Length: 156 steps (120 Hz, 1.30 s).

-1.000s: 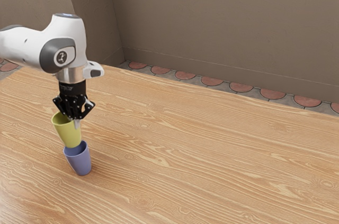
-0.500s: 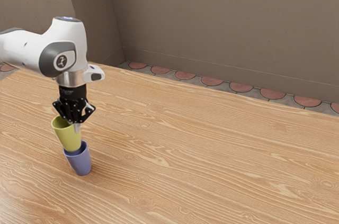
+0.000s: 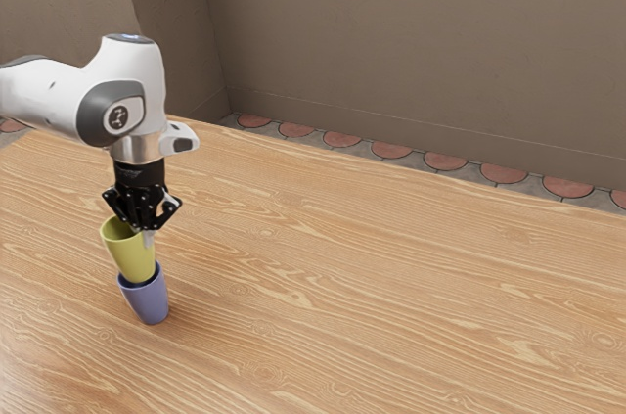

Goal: Place the left cup onto the right cup

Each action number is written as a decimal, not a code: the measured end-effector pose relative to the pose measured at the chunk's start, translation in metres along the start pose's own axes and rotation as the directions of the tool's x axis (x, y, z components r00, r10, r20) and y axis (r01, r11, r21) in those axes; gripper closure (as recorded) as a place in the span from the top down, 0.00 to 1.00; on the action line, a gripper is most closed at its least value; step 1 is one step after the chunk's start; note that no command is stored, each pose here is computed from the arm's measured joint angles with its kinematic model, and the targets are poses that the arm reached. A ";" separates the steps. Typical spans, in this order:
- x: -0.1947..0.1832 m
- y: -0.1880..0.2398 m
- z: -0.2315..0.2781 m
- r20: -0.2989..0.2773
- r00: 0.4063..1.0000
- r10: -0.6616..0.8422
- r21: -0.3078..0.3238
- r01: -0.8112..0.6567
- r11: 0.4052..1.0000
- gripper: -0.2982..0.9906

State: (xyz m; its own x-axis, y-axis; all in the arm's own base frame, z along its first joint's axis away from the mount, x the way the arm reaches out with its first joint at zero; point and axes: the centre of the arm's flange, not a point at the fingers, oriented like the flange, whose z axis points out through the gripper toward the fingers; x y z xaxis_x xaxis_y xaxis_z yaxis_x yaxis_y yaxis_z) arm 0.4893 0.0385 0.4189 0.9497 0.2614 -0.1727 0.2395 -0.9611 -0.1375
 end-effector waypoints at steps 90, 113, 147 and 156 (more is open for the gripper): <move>0.015 0.002 0.029 0.036 0.999 -0.005 -0.013 0.005 1.000 0.16; 0.018 0.000 0.033 0.040 0.999 -0.010 -0.018 0.011 1.000 0.16; 0.016 0.000 0.030 0.046 0.999 -0.023 -0.032 0.025 0.999 0.37; 0.014 0.000 0.027 0.047 0.999 -0.027 -0.036 0.028 0.999 0.43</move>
State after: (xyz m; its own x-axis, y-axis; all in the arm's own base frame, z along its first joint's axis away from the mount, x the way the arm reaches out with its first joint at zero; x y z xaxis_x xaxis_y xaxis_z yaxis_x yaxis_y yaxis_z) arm 0.4971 0.0446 0.3900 0.9323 0.2907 -0.2151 0.2733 -0.9559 -0.1075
